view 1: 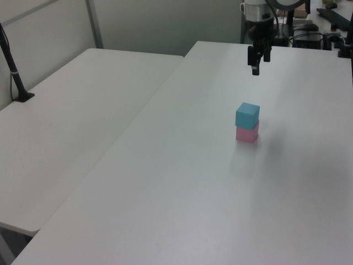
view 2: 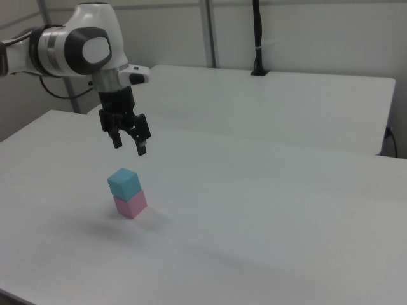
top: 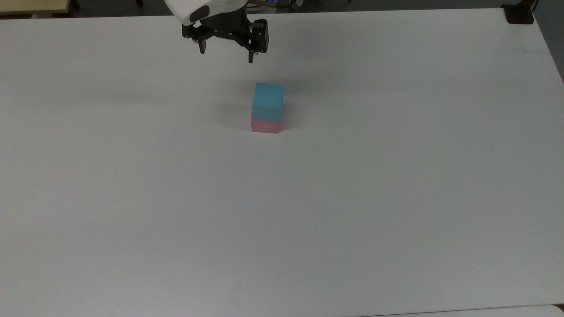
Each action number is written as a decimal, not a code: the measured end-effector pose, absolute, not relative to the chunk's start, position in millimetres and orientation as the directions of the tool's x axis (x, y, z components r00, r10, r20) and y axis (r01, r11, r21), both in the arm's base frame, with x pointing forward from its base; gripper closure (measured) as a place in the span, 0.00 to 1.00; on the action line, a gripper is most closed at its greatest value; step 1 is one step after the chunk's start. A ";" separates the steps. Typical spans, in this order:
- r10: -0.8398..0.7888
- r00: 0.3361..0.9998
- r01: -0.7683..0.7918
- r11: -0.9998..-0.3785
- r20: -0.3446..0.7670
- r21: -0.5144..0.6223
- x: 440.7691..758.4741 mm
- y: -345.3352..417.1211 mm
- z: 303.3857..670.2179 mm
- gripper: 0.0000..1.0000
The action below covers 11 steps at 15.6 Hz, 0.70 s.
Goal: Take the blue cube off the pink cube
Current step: 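Lower the open gripper down over the light-blue cube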
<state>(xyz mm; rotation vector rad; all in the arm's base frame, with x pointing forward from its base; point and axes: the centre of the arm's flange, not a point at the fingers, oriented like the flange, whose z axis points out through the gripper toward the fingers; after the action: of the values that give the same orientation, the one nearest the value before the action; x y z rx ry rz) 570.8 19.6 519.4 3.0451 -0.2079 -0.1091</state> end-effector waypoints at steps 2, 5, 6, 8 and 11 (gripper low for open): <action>-0.139 0.988 -0.133 -0.987 -0.063 0.092 571.0 19.2 520.1 0.00; -0.139 0.988 -0.133 -0.987 -0.063 0.091 571.1 19.3 520.4 0.00; -0.138 0.988 -0.132 -0.987 -0.063 0.091 571.1 19.6 520.3 0.00; -0.128 0.989 -0.121 -0.988 -0.070 0.092 571.7 24.7 516.4 0.00; -0.089 0.991 -0.079 -0.992 -0.102 0.096 577.4 47.4 492.8 0.00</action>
<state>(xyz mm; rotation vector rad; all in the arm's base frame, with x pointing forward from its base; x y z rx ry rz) 577.4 47.4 492.8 3.0431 -0.1288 -0.1623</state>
